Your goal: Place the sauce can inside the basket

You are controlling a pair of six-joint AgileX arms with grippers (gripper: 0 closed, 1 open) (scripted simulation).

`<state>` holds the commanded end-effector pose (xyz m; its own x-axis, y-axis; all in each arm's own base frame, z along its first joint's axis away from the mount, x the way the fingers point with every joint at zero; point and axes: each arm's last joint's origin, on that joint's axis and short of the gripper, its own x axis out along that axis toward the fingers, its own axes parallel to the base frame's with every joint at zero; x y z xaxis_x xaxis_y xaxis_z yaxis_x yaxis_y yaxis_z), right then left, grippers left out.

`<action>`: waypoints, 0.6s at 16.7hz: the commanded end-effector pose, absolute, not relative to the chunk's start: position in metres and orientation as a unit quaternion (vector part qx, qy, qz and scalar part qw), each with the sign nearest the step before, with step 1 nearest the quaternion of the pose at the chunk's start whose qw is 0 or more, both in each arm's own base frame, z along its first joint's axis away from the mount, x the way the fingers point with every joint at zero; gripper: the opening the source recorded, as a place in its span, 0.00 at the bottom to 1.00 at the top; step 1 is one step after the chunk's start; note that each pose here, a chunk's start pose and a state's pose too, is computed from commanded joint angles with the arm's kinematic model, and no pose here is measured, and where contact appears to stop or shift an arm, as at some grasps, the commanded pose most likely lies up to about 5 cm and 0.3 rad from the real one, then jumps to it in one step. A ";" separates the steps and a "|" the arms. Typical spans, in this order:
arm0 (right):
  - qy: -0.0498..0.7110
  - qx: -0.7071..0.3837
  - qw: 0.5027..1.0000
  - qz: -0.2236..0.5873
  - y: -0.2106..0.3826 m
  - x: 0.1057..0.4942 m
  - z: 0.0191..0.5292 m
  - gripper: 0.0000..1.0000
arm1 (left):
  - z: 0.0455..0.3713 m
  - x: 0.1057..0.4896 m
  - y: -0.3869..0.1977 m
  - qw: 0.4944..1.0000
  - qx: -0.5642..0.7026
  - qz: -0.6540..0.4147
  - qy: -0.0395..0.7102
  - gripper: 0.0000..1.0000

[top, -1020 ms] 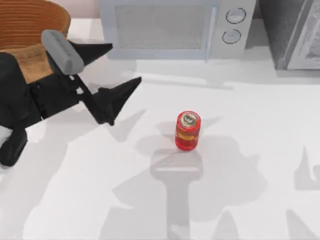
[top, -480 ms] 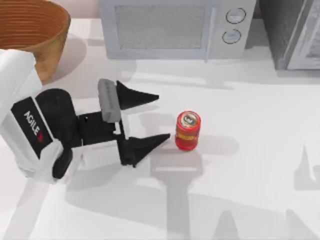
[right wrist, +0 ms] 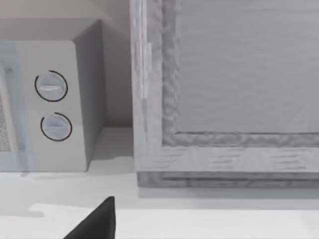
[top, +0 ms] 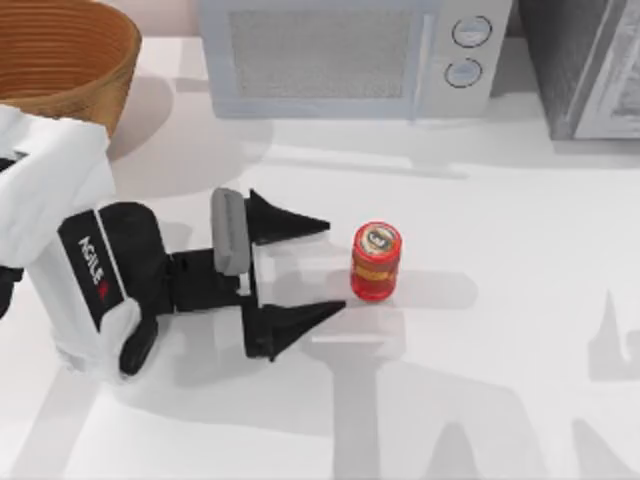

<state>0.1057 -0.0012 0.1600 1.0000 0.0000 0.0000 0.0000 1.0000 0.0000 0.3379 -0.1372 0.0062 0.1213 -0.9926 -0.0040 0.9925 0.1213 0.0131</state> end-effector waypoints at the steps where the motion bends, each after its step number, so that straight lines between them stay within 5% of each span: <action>1: 0.000 0.000 1.000 0.000 -0.001 0.106 0.160 1.00 | 0.006 0.338 -0.137 0.749 0.006 -0.663 -0.003 1.00; 10: 0.000 0.000 1.000 0.000 -0.001 0.106 0.160 1.00 | 0.006 0.346 -0.195 0.749 0.006 -0.663 -0.003 1.00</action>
